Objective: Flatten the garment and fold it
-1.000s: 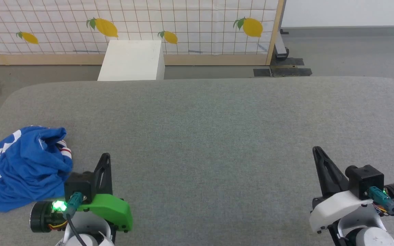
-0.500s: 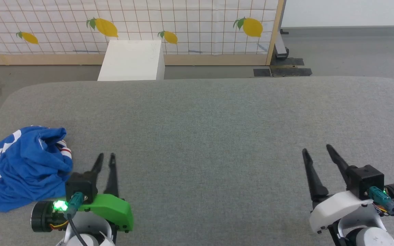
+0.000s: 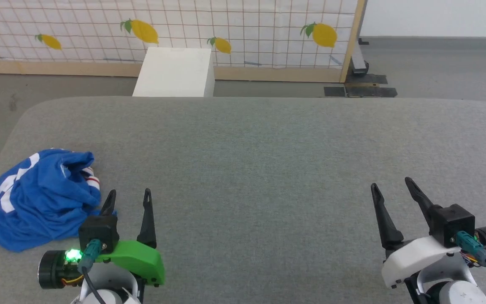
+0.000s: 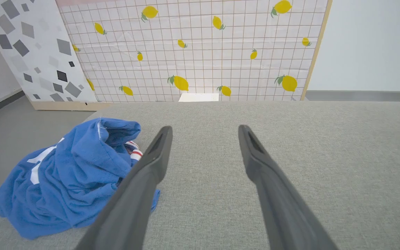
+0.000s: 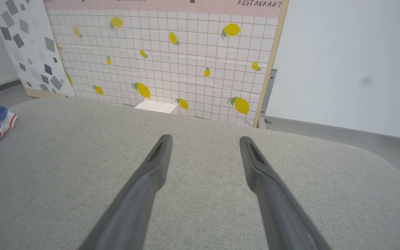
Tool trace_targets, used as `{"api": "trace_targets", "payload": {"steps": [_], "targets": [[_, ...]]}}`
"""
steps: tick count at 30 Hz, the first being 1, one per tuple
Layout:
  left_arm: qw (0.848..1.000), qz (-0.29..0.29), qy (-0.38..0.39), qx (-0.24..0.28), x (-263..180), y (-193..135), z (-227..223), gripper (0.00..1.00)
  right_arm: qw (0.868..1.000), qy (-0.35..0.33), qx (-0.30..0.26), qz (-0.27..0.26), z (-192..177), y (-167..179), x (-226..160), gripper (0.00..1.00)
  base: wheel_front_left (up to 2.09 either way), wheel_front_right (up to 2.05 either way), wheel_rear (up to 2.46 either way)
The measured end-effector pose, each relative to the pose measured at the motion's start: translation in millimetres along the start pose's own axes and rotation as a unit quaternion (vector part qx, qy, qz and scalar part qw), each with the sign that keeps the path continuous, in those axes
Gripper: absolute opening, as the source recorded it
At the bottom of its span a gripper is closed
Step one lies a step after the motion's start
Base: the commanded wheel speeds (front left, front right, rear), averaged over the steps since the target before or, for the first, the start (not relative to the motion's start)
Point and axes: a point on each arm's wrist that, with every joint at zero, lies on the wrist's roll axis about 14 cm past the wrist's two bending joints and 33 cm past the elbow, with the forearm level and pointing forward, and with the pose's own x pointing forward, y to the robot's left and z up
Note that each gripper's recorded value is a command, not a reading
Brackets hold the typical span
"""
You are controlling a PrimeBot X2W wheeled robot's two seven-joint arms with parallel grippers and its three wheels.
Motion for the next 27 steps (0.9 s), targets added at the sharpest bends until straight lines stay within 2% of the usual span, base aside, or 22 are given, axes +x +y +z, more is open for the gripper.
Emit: {"api": "trace_targets", "payload": {"steps": [27], "targets": [[0.993, 0.116, -0.024, -0.004, -35.8, 65.4, 6.1, 1.00, 0.996, -0.015, 0.015, 0.090, 5.0, 59.0, 29.1, 1.00, 0.00, 0.00, 0.00]]}}
